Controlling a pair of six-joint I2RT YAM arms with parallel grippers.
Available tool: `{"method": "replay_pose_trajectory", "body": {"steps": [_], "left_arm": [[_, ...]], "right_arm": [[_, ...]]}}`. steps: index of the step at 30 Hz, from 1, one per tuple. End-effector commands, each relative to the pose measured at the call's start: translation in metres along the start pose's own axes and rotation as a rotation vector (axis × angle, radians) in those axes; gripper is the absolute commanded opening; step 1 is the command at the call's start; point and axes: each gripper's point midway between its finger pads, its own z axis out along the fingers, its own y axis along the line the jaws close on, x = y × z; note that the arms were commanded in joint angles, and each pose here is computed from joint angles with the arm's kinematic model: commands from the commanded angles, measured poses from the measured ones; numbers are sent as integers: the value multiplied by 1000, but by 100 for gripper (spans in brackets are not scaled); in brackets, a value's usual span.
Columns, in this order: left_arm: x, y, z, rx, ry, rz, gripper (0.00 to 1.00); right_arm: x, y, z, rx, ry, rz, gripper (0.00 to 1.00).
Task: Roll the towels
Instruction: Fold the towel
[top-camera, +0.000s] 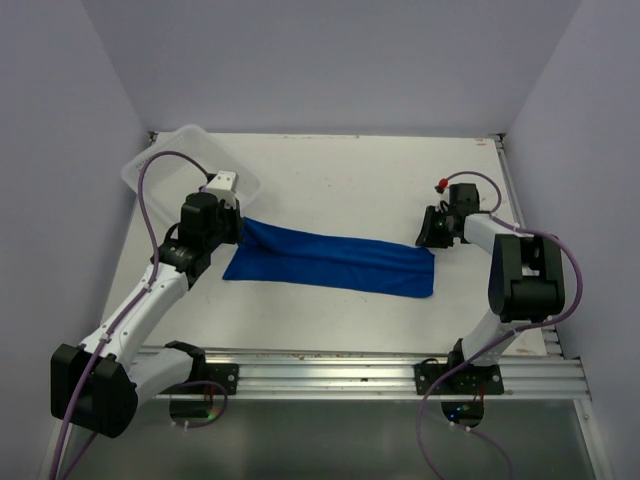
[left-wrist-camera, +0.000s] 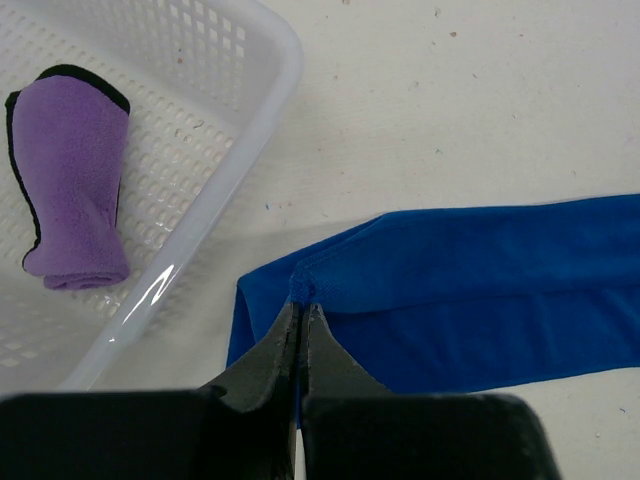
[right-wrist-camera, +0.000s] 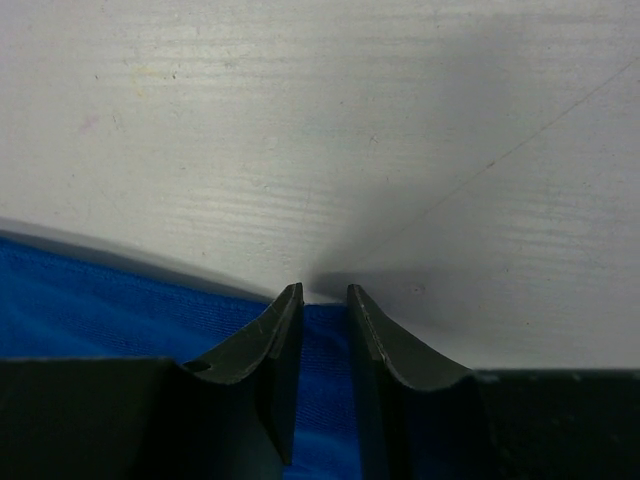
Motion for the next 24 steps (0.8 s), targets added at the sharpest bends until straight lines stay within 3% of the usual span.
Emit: {"method": "replay_pose_trajectory", "body": {"steps": [1, 16, 18, 22, 24], "left_arm": [[-5, -3, -1, 15, -16, 12, 0], [-4, -3, -1, 14, -11, 12, 0], [-4, -3, -1, 14, -10, 12, 0], [-4, -3, -1, 14, -10, 12, 0], [-4, -3, -1, 14, -10, 12, 0]], "right_arm": [[6, -7, -11, 54, 28, -28, 29], [7, -15, -13, 102, 32, -30, 34], [6, -13, -12, 89, 30, -31, 32], [6, -5, -9, 49, 29, -27, 12], [3, 1, -9, 21, 16, -29, 10]]}}
